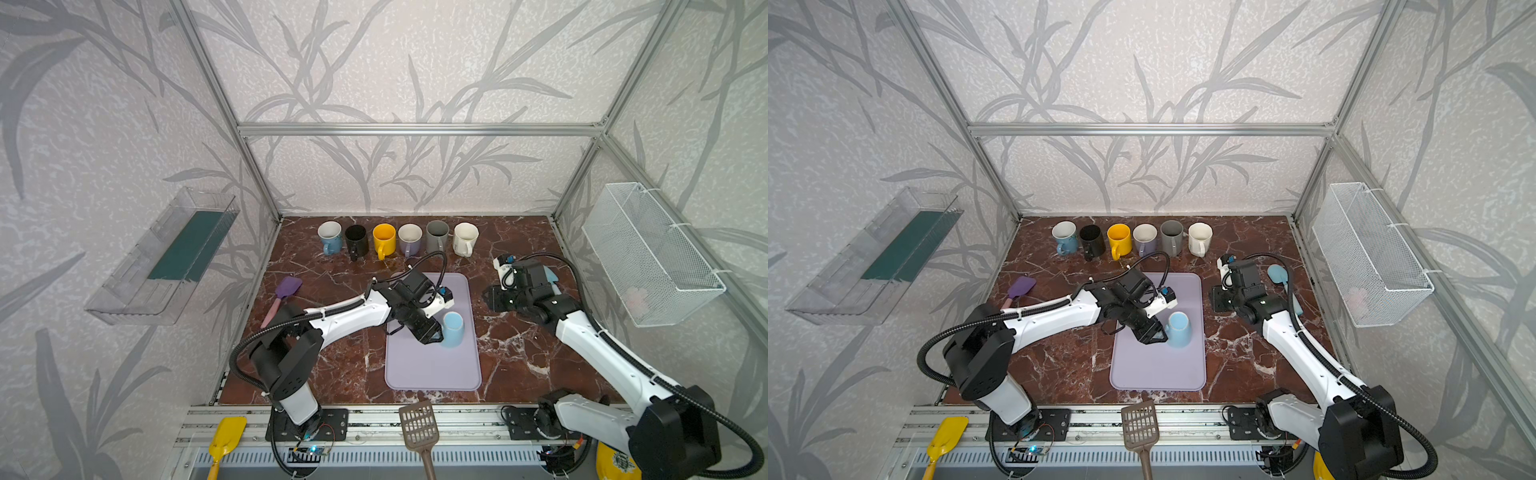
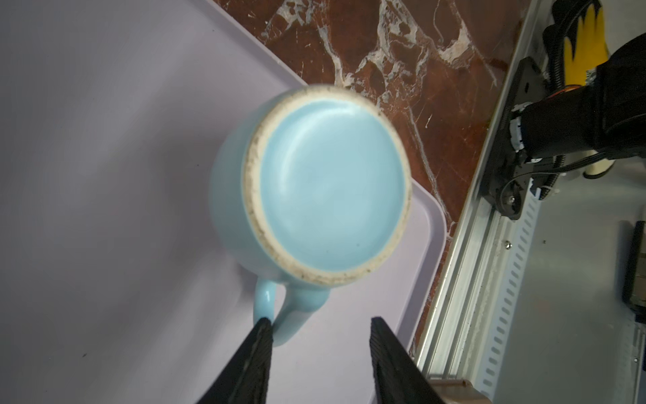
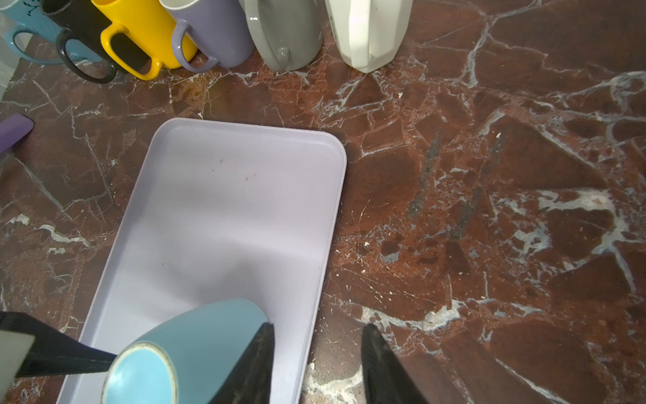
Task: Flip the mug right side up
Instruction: 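Move the left gripper over the light-blue mug lying on the tray, then lower the left gripper onto the light-blue mug's base and close it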
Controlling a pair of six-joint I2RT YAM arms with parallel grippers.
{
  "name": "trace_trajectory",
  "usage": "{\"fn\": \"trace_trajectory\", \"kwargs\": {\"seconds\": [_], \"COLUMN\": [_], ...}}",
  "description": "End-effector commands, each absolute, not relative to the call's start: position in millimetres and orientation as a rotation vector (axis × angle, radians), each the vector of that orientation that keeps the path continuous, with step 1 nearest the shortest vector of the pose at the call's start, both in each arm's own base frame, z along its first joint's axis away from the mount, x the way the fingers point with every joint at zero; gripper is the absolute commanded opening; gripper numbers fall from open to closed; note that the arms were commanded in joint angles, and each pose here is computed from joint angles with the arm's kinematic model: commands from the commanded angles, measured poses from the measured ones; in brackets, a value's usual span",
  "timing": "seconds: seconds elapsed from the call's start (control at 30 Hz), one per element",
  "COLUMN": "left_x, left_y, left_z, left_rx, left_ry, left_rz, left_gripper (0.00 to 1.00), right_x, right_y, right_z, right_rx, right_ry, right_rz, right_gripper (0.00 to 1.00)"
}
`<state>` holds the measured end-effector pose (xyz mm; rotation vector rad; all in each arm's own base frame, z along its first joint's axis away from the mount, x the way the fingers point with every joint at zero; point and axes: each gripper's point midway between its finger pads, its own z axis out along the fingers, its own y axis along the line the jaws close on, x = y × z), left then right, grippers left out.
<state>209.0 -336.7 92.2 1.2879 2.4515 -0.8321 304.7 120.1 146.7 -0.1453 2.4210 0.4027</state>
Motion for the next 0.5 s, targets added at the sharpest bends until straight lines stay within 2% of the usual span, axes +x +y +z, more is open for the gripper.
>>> {"fn": "trace_trajectory", "kwargs": {"seconds": [0.0, 0.47], "left_x": [224, 231], "left_y": [-330, -327], "left_z": [94, 78], "left_rx": [1.276, 1.335], "left_ry": [2.459, 2.55], "left_rz": [-0.639, -0.376], "left_gripper": [0.48, 0.45], "right_x": [300, 298], "right_y": [117, 115], "right_z": [147, 144], "right_rx": [-0.145, -0.139], "right_ry": [2.421, 2.423], "right_rz": [0.388, 0.372], "right_gripper": [0.42, 0.42]}}
